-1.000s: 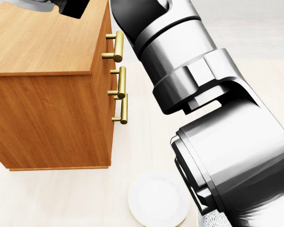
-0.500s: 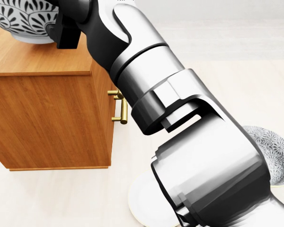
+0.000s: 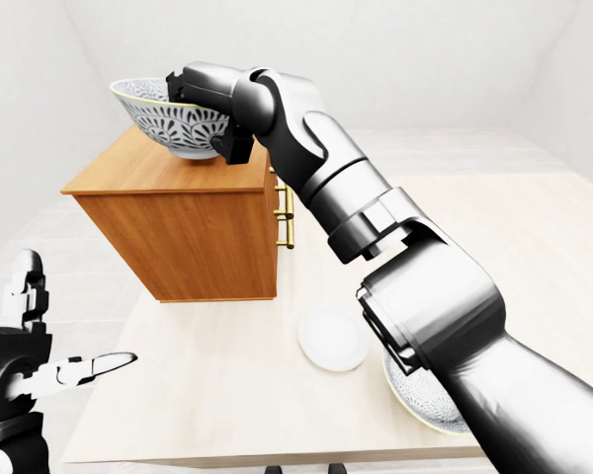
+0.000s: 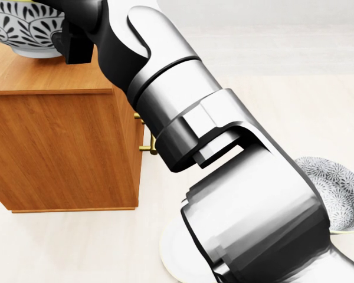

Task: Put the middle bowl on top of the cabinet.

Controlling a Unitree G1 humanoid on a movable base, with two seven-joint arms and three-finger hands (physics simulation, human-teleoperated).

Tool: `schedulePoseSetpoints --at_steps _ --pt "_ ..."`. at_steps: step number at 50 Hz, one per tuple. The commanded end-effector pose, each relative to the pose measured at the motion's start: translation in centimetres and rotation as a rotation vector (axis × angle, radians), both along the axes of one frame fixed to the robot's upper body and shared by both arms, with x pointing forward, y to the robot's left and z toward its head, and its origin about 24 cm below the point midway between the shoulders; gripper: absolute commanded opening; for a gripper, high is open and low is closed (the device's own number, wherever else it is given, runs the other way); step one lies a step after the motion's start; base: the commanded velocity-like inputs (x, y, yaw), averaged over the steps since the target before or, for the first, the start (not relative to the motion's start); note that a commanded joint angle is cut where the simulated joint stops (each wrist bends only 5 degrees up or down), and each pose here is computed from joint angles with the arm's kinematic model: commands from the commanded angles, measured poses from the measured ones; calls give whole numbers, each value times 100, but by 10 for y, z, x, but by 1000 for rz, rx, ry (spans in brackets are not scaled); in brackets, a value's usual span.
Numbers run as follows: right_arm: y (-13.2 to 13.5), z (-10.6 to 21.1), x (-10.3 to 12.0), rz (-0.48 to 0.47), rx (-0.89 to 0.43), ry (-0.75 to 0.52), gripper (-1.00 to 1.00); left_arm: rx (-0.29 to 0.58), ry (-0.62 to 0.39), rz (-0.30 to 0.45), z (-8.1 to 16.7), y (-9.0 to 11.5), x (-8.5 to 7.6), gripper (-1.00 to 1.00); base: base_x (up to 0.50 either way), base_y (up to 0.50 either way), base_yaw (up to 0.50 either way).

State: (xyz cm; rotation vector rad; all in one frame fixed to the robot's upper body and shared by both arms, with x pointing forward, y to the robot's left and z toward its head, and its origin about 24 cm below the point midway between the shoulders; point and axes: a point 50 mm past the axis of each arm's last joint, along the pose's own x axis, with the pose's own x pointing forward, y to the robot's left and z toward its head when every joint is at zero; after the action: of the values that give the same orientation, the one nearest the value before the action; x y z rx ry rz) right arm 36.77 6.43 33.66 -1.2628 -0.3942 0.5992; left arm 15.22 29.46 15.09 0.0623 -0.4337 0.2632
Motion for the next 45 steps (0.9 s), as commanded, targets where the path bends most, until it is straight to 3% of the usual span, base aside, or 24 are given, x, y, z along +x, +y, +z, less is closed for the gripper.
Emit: schedulePoseSetpoints --at_steps 1,14,16,20,45 --pt "-1 5 -1 -18 -9 -46 -100 -5 5 -1 -2 0 1 100 0 0 0" --pt "-1 7 -1 -23 -24 -52 -100 0 -9 0 2 0 0 100 0 0 0" --pt "0 8 -2 -17 -20 -51 -83 2 -8 -1 2 -1 -1 100 0 0 0" --pt "-1 7 -2 -17 -16 -49 -67 4 -17 -2 4 -1 -2 100 0 0 0" --pt "-2 2 1 -28 -21 -40 -45 -3 -15 2 3 2 -1 100 0 0 0"
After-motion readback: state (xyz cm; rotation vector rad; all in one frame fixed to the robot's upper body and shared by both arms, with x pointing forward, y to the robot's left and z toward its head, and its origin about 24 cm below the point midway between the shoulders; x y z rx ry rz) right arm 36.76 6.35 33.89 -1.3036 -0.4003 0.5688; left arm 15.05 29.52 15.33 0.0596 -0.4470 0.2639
